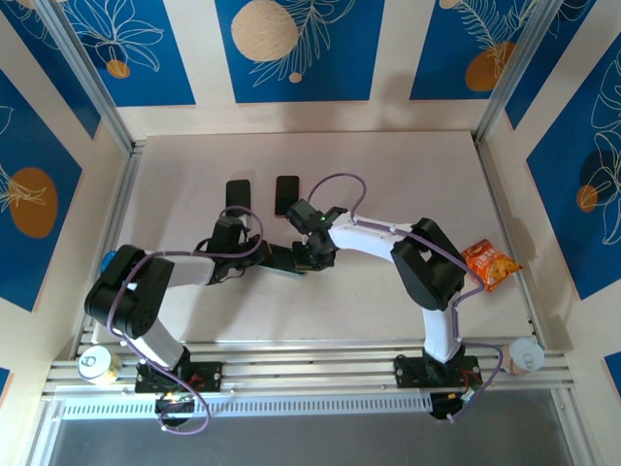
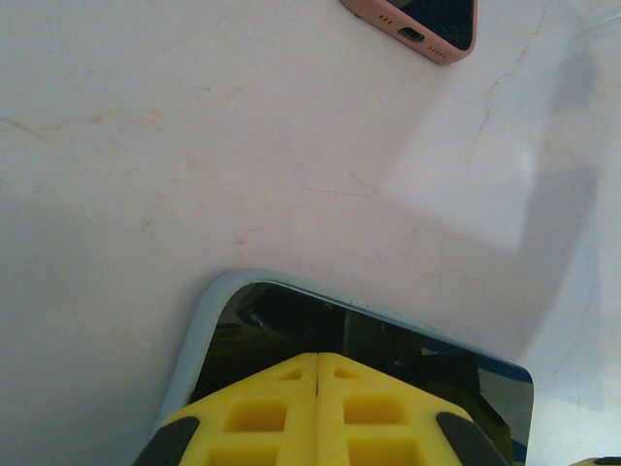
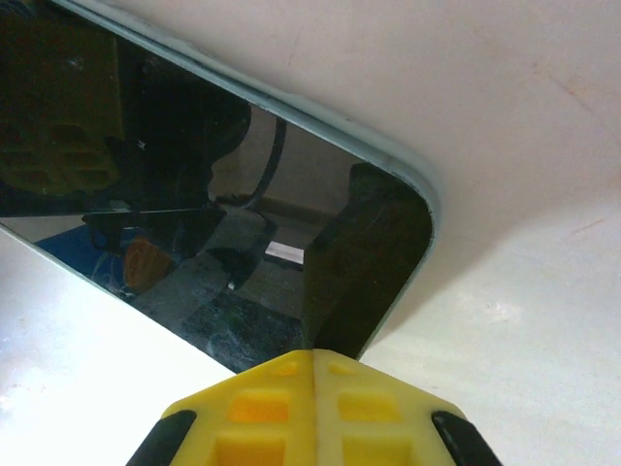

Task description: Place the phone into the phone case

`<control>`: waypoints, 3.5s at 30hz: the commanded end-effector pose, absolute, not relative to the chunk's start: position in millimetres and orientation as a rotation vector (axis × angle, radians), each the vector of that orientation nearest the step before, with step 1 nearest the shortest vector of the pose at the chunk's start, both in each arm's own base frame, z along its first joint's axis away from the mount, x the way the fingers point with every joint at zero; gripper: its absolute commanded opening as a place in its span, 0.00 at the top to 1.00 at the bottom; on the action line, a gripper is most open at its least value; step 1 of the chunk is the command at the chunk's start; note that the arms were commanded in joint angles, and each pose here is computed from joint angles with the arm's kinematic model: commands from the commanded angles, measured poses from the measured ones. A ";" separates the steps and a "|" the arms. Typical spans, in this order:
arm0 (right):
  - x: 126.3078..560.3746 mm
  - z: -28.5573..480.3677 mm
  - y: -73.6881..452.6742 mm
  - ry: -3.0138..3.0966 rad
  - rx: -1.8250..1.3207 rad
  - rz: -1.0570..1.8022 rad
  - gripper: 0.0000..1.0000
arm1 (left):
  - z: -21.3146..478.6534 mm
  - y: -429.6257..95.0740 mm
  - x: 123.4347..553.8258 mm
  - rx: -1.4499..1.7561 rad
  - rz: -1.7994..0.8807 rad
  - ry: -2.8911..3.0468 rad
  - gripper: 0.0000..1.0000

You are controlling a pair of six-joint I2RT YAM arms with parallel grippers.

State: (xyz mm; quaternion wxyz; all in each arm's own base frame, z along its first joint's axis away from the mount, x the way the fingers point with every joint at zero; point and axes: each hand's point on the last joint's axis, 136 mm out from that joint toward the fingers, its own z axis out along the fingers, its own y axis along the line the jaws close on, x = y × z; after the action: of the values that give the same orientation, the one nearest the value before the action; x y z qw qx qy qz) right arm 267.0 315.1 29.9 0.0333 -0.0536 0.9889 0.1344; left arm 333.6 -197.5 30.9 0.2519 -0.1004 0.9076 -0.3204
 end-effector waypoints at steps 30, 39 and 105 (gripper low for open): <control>163.9 -101.1 275.3 3.399 -0.220 0.056 1.00 | -42.0 -168.0 275.9 -0.348 -0.687 2.764 1.00; 181.6 -48.6 272.5 3.304 0.007 0.331 1.00 | -34.4 -195.6 287.5 -0.200 -0.681 2.761 1.00; 282.9 -4.8 256.0 2.893 0.421 0.840 1.00 | 92.6 -196.8 315.6 -0.236 -0.778 2.498 1.00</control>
State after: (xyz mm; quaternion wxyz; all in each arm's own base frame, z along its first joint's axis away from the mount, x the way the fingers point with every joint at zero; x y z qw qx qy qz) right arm 274.1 275.9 22.9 0.0558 0.0717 0.9465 0.3096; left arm 320.7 -211.5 96.6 0.2543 -0.0799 0.9140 -0.3058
